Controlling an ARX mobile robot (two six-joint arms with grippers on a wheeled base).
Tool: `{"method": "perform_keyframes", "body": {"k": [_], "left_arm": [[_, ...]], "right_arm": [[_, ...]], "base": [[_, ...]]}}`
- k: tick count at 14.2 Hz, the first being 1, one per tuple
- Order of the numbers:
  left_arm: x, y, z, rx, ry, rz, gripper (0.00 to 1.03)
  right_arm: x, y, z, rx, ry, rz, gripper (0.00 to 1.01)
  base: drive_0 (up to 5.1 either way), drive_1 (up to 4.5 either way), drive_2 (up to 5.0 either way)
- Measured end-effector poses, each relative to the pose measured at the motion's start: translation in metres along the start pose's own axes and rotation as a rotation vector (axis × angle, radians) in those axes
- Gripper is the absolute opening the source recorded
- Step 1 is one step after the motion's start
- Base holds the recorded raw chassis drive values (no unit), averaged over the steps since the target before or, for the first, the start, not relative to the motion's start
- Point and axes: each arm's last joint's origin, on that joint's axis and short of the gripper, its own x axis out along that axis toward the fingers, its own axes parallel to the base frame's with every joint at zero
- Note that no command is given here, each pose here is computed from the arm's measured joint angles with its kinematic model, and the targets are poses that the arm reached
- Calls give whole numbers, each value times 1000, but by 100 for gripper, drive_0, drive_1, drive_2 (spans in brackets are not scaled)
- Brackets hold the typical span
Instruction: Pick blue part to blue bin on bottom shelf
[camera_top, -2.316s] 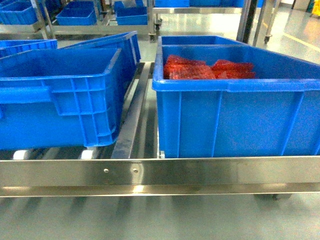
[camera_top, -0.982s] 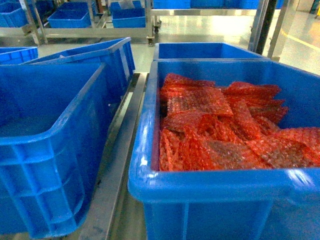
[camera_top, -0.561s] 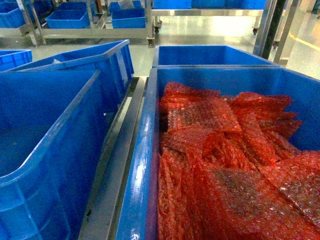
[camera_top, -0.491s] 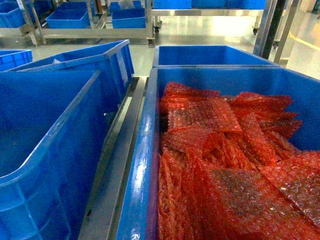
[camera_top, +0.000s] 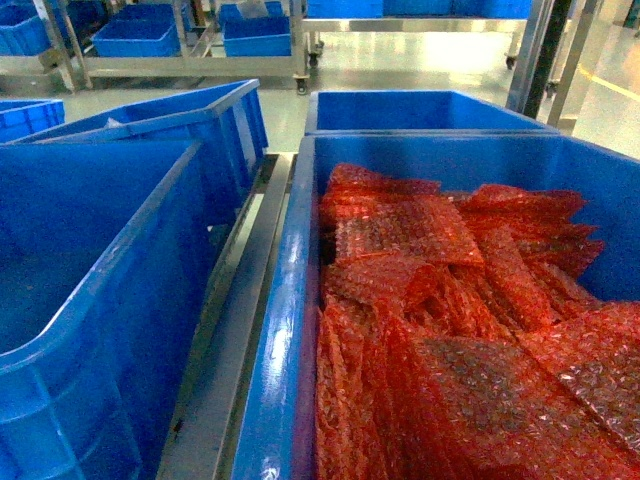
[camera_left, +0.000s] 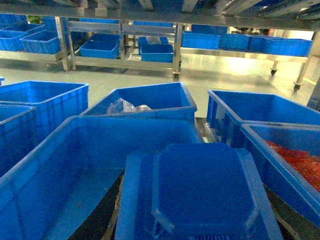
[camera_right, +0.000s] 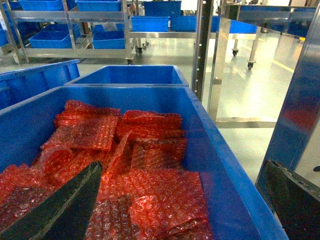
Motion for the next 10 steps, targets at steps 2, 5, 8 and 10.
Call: {"method": "perform_keyframes", "body": {"k": [2, 5, 8, 10], "left_arm": [[0, 0, 0, 0, 0, 0, 44], [0, 0, 0, 0, 0, 0, 44], [0, 0, 0, 0, 0, 0, 44], [0, 0, 0, 0, 0, 0, 44]], "right_arm": [[0, 0, 0, 0, 0, 0, 98], [0, 0, 0, 0, 0, 0, 98], [0, 0, 0, 0, 0, 0, 98], [0, 0, 0, 0, 0, 0, 98]], "base": [[0, 0, 0], [0, 0, 0], [0, 0, 0], [0, 0, 0]]}}
